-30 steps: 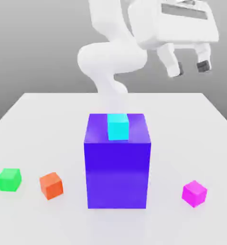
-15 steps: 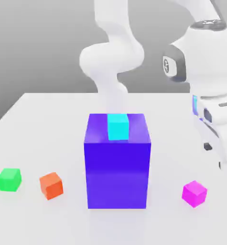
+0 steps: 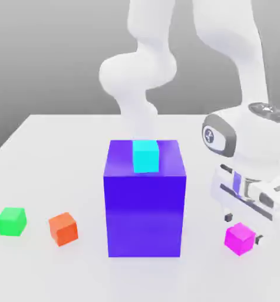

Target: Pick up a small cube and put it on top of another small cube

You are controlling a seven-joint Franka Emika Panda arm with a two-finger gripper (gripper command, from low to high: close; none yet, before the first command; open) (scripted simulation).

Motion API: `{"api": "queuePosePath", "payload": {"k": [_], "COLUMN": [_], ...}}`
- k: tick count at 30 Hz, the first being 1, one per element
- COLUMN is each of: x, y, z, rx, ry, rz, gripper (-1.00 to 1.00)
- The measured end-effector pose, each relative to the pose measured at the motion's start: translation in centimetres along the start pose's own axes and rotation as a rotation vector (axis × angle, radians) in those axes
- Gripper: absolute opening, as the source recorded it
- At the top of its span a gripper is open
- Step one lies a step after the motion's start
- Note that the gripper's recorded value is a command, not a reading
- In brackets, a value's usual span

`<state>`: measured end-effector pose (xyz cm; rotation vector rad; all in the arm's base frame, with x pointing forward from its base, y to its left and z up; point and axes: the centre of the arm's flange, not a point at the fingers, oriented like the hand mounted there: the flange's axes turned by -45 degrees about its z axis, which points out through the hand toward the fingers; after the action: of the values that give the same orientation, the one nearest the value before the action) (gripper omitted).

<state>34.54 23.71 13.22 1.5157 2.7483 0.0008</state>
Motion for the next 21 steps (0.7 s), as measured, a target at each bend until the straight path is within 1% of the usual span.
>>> {"api": "queuePosePath", "payload": {"k": [1, 8, 16, 18, 21], "x": [0.0, 0.0, 0.1, 0.0, -5.2], "y": [-0.1, -0.1, 0.0, 2.0, 4.5], "z": [0.5, 0.4, -5.5, -7.5, -10.0], "rx": [0.001, 0.003, 0.0, -0.05, -0.112], "ry": [0.001, 0.001, 0.002, 0.014, 0.026], "rz": [0.001, 0.0, -0.001, 0.04, 0.283], "gripper": [-1.0, -1.0, -1.0, -1.0, -1.0]}}
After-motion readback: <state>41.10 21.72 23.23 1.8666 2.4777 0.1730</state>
